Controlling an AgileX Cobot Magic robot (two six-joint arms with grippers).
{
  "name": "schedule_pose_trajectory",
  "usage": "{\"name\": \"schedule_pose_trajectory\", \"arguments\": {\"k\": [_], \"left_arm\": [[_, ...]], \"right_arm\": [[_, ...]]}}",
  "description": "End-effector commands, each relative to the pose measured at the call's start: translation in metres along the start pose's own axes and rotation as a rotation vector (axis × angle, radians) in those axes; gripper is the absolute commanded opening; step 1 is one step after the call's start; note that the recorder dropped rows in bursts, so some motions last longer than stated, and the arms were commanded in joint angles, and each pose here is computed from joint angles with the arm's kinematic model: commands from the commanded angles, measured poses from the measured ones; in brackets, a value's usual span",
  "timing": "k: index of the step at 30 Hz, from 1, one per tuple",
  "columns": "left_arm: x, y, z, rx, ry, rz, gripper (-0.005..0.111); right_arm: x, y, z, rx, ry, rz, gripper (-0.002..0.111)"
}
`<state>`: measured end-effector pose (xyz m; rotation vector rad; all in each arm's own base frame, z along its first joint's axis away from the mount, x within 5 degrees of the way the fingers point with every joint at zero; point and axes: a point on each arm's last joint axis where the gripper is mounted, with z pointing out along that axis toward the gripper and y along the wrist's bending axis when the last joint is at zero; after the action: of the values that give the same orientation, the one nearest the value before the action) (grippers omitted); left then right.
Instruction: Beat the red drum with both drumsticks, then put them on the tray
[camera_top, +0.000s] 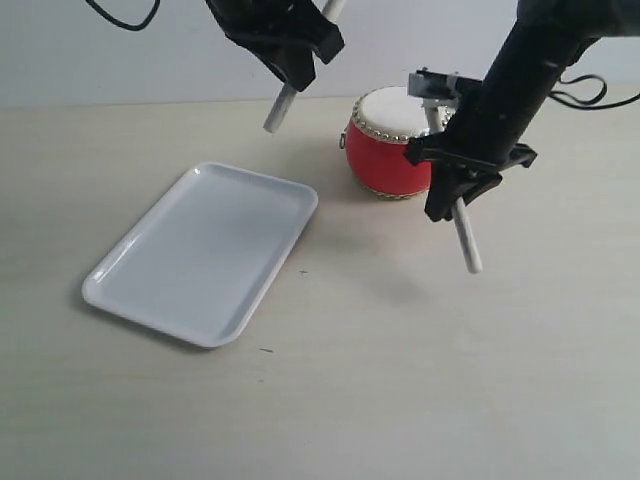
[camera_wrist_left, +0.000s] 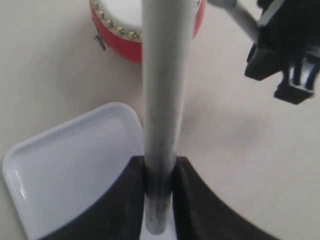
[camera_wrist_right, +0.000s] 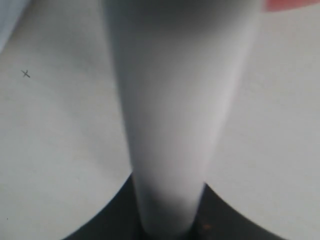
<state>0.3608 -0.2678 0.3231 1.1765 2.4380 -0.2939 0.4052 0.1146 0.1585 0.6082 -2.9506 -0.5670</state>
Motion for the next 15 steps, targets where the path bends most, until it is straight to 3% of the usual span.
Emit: {"name": "schedule_pose_trajectory", "arguments": {"k": [1, 15], "left_arm": [[-0.001, -0.001, -0.009, 0.001, -0.024, -0.006, 0.000], [0.000, 0.000, 0.008, 0.015, 0.008, -0.008, 0.000]], "right_arm": [[-0.003, -0.005, 0.019, -0.044, 0.026, 0.019, 0.000], [0.000, 0.009, -0.015, -0.017, -0.050, -0.013, 0.000]]}}
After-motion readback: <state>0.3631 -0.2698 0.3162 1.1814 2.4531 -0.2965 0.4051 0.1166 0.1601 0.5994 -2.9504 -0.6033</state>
